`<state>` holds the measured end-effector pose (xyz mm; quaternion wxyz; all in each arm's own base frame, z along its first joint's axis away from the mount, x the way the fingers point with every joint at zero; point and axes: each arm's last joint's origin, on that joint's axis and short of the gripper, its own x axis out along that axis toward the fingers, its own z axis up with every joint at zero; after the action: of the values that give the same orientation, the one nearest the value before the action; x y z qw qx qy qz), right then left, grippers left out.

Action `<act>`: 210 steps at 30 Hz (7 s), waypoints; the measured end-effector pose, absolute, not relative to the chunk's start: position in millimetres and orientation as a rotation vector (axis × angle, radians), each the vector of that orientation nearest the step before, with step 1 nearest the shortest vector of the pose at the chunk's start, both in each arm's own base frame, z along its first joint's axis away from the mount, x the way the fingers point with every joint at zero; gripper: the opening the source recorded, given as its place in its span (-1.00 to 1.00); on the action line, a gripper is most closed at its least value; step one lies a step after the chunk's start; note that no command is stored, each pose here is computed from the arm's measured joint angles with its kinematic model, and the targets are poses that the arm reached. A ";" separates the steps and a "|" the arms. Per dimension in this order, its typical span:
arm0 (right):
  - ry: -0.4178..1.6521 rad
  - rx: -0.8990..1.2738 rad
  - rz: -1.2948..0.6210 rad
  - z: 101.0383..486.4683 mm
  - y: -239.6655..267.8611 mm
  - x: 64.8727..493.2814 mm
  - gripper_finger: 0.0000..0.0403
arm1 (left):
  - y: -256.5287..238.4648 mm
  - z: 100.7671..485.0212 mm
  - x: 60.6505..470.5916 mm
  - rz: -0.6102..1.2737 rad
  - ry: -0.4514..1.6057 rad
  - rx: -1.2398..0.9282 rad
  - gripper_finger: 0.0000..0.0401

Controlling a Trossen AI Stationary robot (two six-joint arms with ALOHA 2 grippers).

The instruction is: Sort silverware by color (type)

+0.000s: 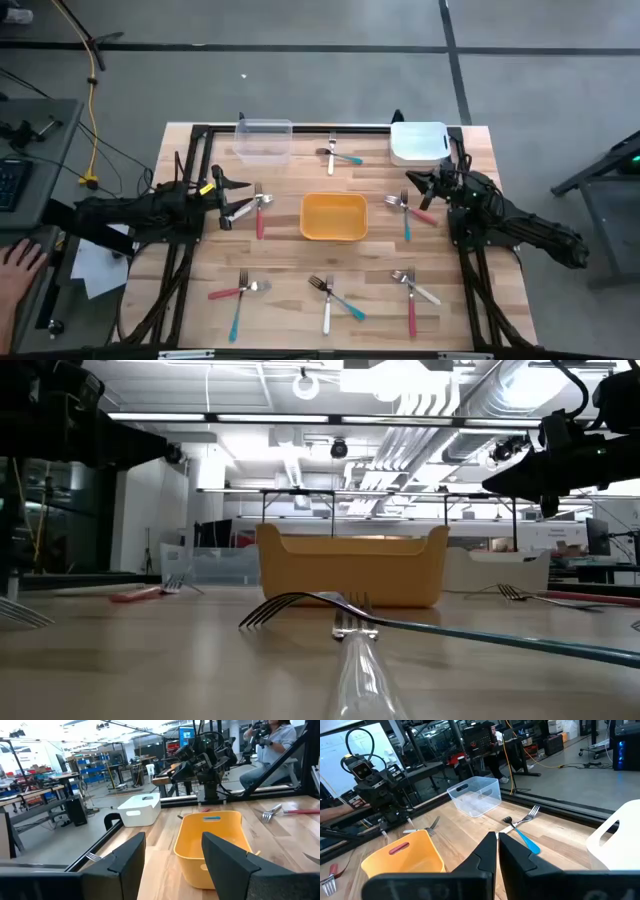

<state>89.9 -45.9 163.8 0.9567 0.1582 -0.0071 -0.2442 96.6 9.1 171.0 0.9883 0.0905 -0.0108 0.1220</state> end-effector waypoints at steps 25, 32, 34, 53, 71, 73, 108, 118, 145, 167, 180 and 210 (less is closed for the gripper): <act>-0.014 0.321 -0.495 163.8 -45.8 89.9 -0.93 | 9.2 171.0 96.6 0.245 -0.021 0.182 -0.07; -0.014 0.321 -0.495 163.8 -45.8 90.0 -0.93 | 9.1 170.9 96.6 0.245 -0.021 0.182 -0.07; -0.014 0.321 -0.495 163.8 -45.8 89.9 -0.93 | 9.2 171.0 96.6 0.245 -0.021 0.182 -0.07; -0.015 0.321 -0.496 163.8 -45.8 89.9 -0.93 | 9.1 170.9 96.6 0.245 -0.021 0.182 -0.07; -0.026 0.314 -0.494 165.1 -45.9 90.0 -0.93 | 9.8 173.1 96.3 0.269 -0.042 0.157 -0.07; -0.040 0.297 -0.492 166.8 -45.9 90.1 -0.93 | 9.8 172.9 96.3 0.268 -0.044 0.125 -0.07; 0.147 0.282 -0.491 189.7 -53.8 107.1 -0.91 | 11.4 174.9 95.9 0.318 -0.079 0.021 -0.07; 0.542 0.386 -0.502 214.4 -54.3 118.2 -0.50 | 11.4 178.8 95.5 0.318 -0.120 0.018 -0.07; 1.192 0.361 -0.478 159.5 -45.8 172.4 -0.30 | 11.3 177.5 95.7 0.313 -0.111 -0.012 -0.07; 1.295 0.277 -0.471 127.4 -52.2 192.2 -0.50 | 11.2 176.5 95.8 0.314 -0.100 -0.009 -0.07; 1.308 0.182 -0.420 172.7 -55.7 208.5 -0.96 | 11.4 176.7 95.7 0.317 -0.103 -0.009 -0.07; 1.287 0.242 -0.803 204.0 -250.9 154.5 -0.97 | 11.4 178.3 95.6 0.319 -0.114 0.015 -0.07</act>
<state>154.5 -250.9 204.0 0.7192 0.1096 0.5821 -0.3633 95.6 11.4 178.3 0.9856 0.0073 -0.0569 0.1588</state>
